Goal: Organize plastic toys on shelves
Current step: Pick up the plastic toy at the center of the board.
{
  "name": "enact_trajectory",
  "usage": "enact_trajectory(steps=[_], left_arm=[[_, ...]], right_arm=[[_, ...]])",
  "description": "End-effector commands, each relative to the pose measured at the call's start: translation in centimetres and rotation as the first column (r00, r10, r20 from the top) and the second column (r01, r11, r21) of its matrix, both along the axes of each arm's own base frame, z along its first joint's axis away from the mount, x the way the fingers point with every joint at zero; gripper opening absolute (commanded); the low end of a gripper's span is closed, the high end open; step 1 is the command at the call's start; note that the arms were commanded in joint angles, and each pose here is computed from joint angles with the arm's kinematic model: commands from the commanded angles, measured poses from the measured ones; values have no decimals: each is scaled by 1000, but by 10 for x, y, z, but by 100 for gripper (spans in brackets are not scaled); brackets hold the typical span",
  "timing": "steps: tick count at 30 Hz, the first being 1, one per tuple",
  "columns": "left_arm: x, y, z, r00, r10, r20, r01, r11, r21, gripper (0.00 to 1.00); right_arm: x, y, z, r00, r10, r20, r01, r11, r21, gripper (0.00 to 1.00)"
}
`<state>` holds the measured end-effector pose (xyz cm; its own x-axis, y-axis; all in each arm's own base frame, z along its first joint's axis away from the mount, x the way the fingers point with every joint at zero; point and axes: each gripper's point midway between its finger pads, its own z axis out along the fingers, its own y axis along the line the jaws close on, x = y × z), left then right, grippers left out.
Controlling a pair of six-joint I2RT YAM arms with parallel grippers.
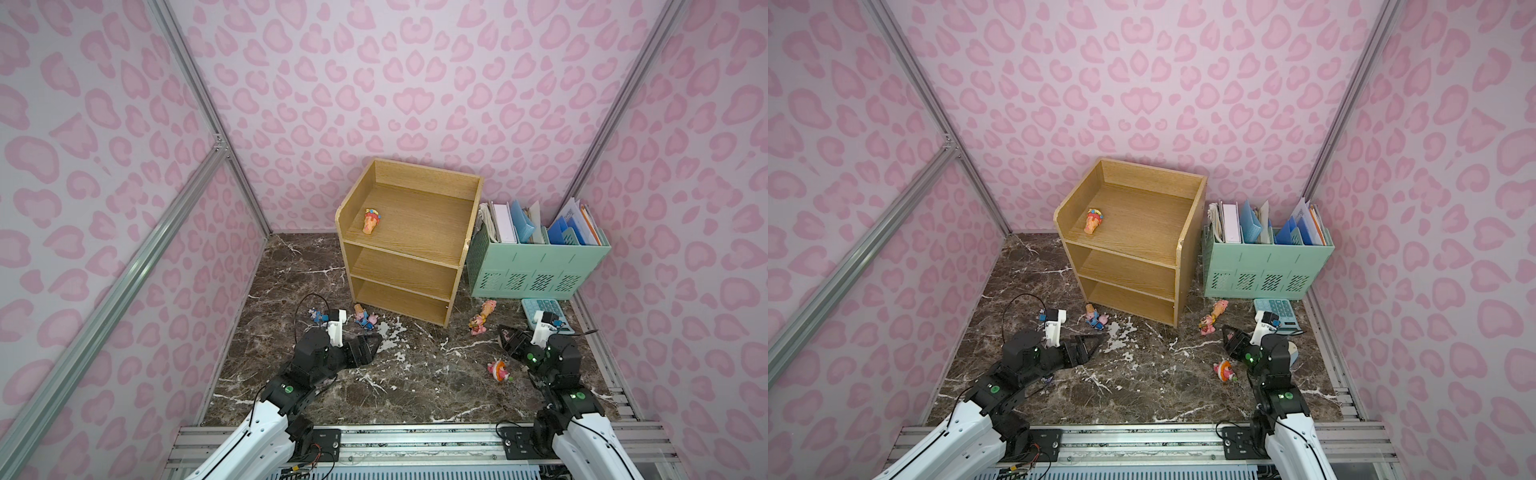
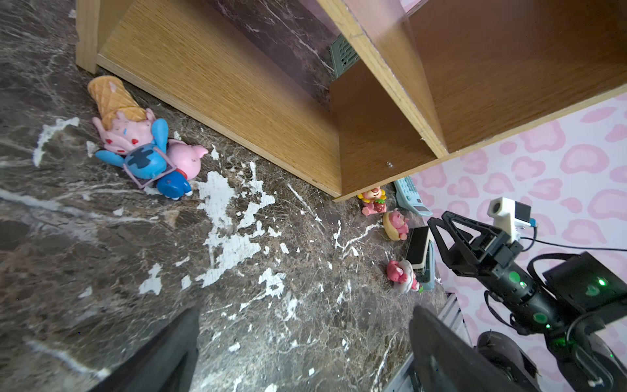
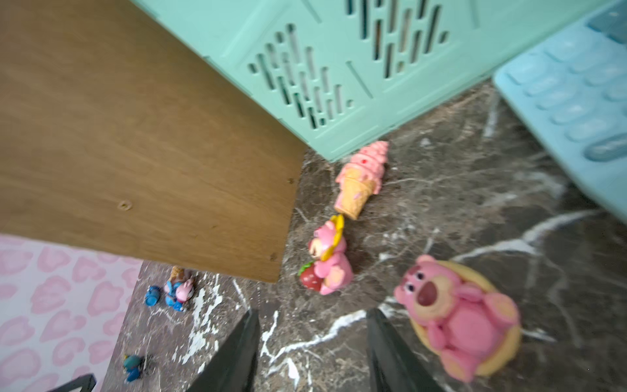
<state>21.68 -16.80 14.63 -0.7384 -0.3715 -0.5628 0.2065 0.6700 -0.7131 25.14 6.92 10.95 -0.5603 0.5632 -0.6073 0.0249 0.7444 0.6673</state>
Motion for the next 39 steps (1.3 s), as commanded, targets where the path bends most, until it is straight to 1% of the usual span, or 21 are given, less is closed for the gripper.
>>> enact_trajectory(steps=[1, 4, 6, 10, 13, 17, 20, 24, 29, 34, 39], left_arm=[[-4, 8, -8, 1000, 10, 6, -11, 999, 53, 98], [-6, 13, -9, 1000, 23, 17, -24, 997, 70, 98], [-8, 18, -8, 999, 33, 28, -35, 996, 86, 98], [-11, 24, -5, 998, 46, 45, -50, 993, 108, 98], [-13, 29, -3, 996, 61, 60, -68, 991, 119, 98], [-15, 35, 0, 994, 77, 80, -87, 988, 128, 98], [-17, 37, 2, 992, 75, 98, -87, 988, 130, 98], [-18, 38, 4, 992, 78, 103, -90, 988, 123, 98], [-18, 38, 4, 992, 78, 100, -91, 987, 129, 98], [-18, 38, 5, 992, 77, 98, -90, 987, 132, 98], [-18, 38, 7, 992, 78, 101, -91, 987, 132, 98]], right_arm=[[4, 8, 8, 997, 79, -6, -79, 997, 17, 54], [18, 3, 8, 999, 44, -32, -44, 999, 10, 55], [27, -1, 5, 998, 6, -64, -4, 1000, 29, 56], [42, -5, -10, 988, -65, -137, 75, 995, 67, 62], [52, -2, -18, 978, -110, -178, 118, 992, 37, 65], [68, 10, -20, 979, -119, -167, 125, 992, 24, 67], [78, 7, -31, 962, -174, -211, 179, 984, 9, 67], [91, 15, -45, 945, -183, -271, 193, 981, 9, 67], [107, 24, -54, 938, -203, -282, 205, 978, -24, 66], [107, 19, -70, 911, -254, -326, 252, 967, -49, 63], [111, 18, -79, 900, -272, -341, 268, 962, -62, 60]])
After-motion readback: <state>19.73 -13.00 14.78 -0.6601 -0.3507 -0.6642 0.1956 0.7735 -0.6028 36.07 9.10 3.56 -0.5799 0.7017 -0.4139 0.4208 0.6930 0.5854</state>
